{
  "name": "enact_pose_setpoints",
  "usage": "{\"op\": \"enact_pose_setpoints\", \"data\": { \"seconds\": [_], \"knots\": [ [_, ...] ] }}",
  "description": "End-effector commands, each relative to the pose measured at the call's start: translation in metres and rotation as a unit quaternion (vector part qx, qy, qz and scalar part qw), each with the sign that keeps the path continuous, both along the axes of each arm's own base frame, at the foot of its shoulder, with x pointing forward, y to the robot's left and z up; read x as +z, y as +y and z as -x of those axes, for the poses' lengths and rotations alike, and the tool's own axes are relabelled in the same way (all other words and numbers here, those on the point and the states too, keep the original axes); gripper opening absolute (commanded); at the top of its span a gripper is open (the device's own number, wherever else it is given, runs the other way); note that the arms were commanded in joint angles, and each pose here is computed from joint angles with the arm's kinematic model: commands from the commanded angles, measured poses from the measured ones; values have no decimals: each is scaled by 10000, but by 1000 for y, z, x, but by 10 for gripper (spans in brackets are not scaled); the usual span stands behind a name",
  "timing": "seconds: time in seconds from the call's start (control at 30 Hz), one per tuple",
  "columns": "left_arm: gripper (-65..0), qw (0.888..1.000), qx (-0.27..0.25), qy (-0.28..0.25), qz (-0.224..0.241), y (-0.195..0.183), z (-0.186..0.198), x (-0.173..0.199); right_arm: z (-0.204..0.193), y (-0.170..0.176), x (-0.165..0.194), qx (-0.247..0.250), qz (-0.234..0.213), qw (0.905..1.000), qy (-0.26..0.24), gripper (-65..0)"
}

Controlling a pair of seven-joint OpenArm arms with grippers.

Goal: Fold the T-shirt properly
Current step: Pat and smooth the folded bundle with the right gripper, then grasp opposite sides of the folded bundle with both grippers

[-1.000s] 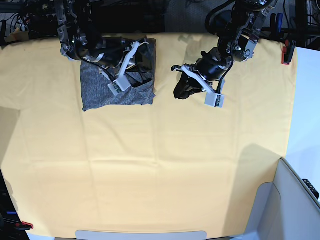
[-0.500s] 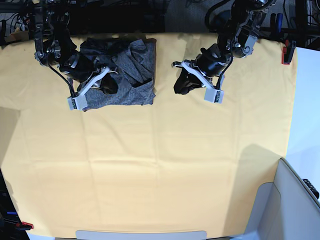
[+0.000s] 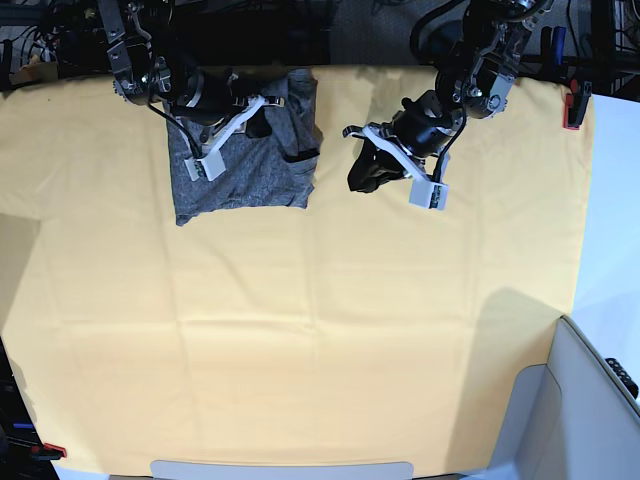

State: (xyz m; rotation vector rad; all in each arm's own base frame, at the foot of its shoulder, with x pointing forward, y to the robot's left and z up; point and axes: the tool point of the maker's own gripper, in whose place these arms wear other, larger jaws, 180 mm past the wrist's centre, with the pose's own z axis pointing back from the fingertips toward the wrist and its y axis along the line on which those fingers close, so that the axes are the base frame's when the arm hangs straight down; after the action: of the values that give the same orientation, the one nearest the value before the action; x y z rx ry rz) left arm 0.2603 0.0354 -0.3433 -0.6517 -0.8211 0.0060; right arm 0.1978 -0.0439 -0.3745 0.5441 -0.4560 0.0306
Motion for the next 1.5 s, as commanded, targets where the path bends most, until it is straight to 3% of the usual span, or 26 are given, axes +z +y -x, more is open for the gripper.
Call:
{"op": "enact_pose_setpoints", "data": {
  "seconds": [0.0,0.17,0.47,0.8,1.07,1.23,1.3,1.47],
  "knots": [
    [-647,9997,23,-228,61,0,-6,11,-2,11,10,137,-158,9997,-127,-650],
    [-647,9997,19,-222,59,0,-6,11,7,38,13,603,-290,9977,-133,-650],
    [-647,9998,19,-199,59,0,-4,10,0,39,17,608,-290,9975,-231,-650],
    [-646,9998,10,-192,71,-1,-4,10,-37,-14,32,-229,-40,9978,-625,-650],
    [-645,9996,-232,155,-37,-4,7,0,-73,-83,54,-1056,129,9893,-1000,-425],
    [-622,9994,-263,211,-55,-5,9,-2,-98,-119,59,-1544,-252,9829,-971,-291],
    [-578,9994,-270,214,-54,-5,9,-2,-108,-122,59,-1468,-486,9836,-928,-246],
    [-448,9992,-251,303,-56,-4,15,-6,-118,-119,51,-817,-724,9887,-1027,-216]
  ]
}}
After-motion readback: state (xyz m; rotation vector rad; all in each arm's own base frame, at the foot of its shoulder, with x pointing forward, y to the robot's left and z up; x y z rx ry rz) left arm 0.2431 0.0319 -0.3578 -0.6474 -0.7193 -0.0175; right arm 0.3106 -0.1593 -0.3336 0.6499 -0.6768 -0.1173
